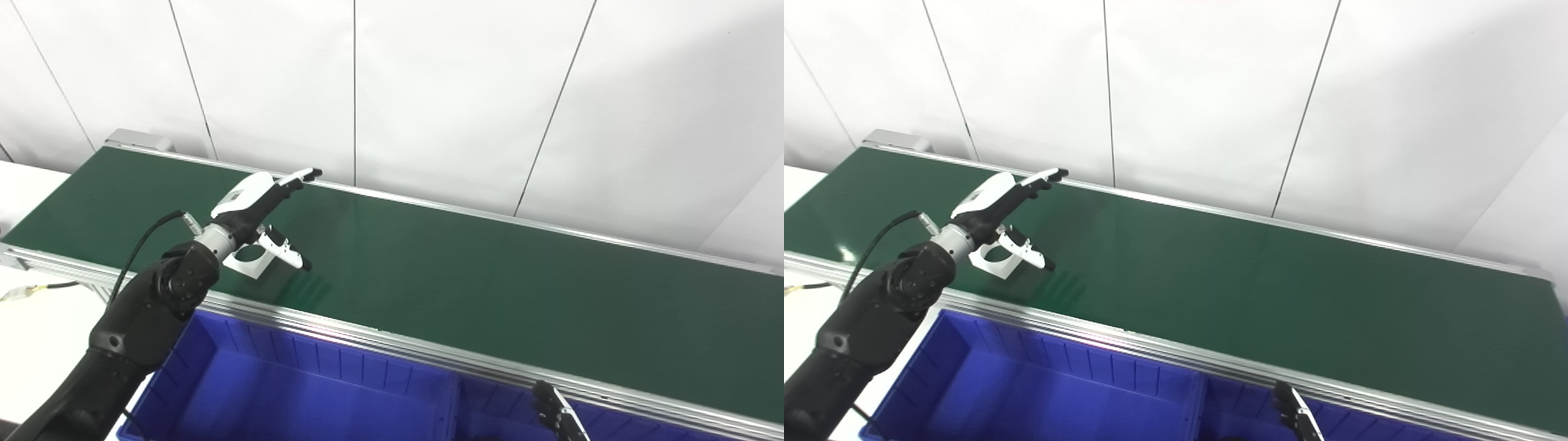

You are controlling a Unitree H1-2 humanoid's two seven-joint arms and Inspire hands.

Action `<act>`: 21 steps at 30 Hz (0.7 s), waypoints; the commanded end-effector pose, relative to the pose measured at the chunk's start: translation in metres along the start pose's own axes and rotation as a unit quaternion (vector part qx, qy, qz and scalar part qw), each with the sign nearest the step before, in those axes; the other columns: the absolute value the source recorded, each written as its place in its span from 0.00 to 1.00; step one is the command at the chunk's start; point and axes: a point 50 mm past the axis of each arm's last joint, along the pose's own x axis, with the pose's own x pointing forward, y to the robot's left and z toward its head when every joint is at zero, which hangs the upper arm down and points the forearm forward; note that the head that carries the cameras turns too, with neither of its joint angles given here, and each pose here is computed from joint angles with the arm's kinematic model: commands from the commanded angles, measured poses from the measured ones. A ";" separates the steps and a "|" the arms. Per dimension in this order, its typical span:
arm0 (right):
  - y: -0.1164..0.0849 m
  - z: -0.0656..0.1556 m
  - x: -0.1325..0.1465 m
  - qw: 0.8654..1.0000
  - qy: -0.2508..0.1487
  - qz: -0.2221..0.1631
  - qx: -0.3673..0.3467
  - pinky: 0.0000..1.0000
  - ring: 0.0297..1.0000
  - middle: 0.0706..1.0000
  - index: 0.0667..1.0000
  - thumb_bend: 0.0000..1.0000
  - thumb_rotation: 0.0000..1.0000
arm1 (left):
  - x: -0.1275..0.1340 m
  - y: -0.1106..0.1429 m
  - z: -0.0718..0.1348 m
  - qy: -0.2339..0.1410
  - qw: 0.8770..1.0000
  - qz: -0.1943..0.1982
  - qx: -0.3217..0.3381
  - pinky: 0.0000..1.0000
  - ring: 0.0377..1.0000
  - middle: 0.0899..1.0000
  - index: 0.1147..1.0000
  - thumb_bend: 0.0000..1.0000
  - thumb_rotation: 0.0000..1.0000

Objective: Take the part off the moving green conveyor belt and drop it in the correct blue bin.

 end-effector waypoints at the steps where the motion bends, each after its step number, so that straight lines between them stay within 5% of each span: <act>1: -0.004 0.010 0.003 0.999 -0.042 -0.002 0.003 0.88 0.88 0.90 0.91 0.90 0.39 | 0.011 0.036 0.003 -0.008 0.999 0.022 0.045 0.88 0.94 0.94 0.93 0.91 0.00; 21: -0.014 0.009 0.000 0.999 -0.046 -0.001 0.010 0.89 0.90 0.90 0.92 0.89 0.40 | 0.021 0.022 0.002 0.073 0.973 -0.077 0.207 0.98 0.98 0.99 0.96 0.88 0.00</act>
